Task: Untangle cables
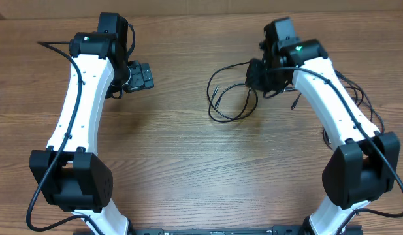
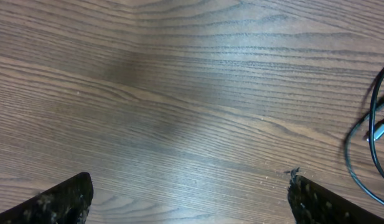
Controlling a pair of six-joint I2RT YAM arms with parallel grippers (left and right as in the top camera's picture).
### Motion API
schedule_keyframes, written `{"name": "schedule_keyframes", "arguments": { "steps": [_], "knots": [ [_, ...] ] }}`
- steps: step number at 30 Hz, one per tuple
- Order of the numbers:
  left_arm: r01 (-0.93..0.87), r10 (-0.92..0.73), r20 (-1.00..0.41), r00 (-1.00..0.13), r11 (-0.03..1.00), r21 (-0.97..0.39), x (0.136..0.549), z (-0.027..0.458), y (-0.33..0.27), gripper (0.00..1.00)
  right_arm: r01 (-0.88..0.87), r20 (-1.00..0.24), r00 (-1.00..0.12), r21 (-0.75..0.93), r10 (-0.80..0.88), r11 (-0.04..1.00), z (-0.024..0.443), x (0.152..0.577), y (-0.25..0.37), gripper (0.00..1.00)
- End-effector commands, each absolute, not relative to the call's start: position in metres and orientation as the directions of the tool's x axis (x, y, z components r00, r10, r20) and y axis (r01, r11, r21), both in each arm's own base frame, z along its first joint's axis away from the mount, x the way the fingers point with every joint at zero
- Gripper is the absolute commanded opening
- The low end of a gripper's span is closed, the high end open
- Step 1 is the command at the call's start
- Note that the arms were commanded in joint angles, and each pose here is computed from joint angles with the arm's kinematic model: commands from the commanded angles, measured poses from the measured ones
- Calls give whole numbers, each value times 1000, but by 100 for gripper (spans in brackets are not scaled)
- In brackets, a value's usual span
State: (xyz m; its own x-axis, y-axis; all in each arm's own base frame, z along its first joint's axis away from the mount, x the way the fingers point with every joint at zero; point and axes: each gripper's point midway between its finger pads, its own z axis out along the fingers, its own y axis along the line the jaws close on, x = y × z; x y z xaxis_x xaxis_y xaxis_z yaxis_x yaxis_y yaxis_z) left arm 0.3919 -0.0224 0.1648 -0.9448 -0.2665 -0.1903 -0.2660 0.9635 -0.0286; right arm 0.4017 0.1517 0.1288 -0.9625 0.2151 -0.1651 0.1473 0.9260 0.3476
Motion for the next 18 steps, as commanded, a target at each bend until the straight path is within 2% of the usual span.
{"name": "schedule_keyframes", "arguments": {
  "steps": [1, 4, 9, 13, 15, 16, 18],
  "knots": [
    [-277, -279, -175, -944, 960, -32, 391, 160, -25, 100, 213, -101, -959, 355, 264, 910, 107, 388, 155, 10],
    [-277, -279, -175, -944, 960, -32, 391, 160, -25, 100, 254, -65, -953, 353, 295, 900, 85, 379, 157, 14],
    [-277, -279, -175, -944, 960, -32, 391, 160, -25, 100, 245, -46, -960, 346, 277, 906, 66, 367, 161, 30],
    [-277, -279, -175, -944, 960, -32, 391, 160, -25, 100, 227, -37, -966, 341, 254, 912, 64, 361, 169, 32],
    [-277, -279, -175, -944, 960, -32, 391, 160, -25, 100, 213, -36, -970, 339, 239, 916, 64, 357, 175, 57],
    [-277, -279, -175, -944, 960, -32, 391, 160, -25, 100, 207, -36, -972, 339, 233, 918, 64, 356, 177, 85],
    [-277, -279, -175, -944, 960, -32, 391, 160, -25, 100, 198, -45, -973, 329, 225, 923, 63, 356, 178, 90]
  ]
}}
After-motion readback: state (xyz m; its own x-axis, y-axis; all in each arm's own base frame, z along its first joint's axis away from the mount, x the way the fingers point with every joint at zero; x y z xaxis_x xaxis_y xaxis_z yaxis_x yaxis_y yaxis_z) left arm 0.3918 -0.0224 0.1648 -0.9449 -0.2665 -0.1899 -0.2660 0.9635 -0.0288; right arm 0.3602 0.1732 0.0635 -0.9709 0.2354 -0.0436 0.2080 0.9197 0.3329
